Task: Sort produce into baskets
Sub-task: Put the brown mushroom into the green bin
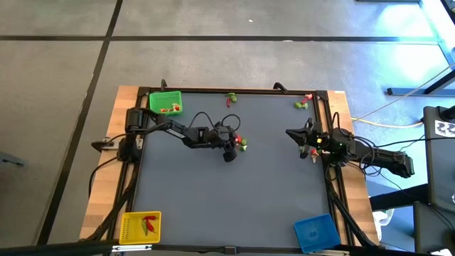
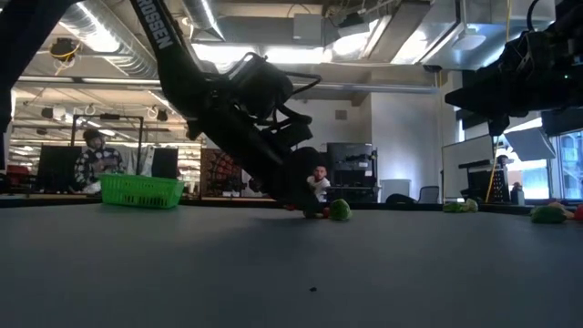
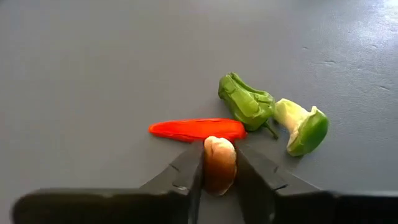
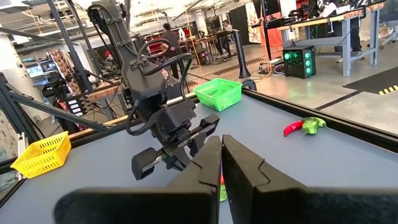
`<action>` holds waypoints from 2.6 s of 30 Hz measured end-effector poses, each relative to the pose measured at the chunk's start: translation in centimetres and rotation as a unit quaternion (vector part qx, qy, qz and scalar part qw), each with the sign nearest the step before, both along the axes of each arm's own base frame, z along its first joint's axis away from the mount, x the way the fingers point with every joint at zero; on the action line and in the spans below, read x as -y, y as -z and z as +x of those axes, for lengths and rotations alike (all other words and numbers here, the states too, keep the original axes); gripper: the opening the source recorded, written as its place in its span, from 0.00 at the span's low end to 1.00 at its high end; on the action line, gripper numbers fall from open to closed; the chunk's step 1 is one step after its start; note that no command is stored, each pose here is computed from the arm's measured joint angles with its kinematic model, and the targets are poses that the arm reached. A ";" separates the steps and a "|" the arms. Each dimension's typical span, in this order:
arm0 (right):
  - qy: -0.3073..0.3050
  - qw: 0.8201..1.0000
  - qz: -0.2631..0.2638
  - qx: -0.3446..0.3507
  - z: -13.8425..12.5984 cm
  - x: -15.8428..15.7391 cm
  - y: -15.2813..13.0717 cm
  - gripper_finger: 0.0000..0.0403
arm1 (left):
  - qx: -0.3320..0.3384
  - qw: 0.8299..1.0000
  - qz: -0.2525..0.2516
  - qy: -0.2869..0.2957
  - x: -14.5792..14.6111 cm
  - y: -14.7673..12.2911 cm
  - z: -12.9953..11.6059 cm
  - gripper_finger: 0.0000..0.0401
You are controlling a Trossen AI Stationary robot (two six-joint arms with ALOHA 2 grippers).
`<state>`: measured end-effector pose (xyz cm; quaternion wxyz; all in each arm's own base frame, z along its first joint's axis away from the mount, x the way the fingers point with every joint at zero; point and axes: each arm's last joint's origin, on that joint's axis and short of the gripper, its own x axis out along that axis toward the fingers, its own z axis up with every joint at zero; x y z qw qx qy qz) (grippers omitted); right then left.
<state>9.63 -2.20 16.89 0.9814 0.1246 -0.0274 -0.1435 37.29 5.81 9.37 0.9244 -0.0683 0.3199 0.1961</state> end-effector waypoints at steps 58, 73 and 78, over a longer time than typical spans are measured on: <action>-0.003 1.000 0.000 0.000 0.0 0.0 0.0 0.04 | -0.220 0.846 0.005 -0.486 -11.1 -13.3 -19.3 0.15; -0.001 1.000 0.000 0.000 0.0 0.0 0.0 0.04 | -0.210 0.827 -0.015 -0.522 -12.4 -13.3 -20.6 0.15; -0.001 1.000 0.000 0.000 0.0 0.0 0.0 0.04 | -0.207 0.822 -0.024 -0.530 -12.7 -13.2 -21.0 0.15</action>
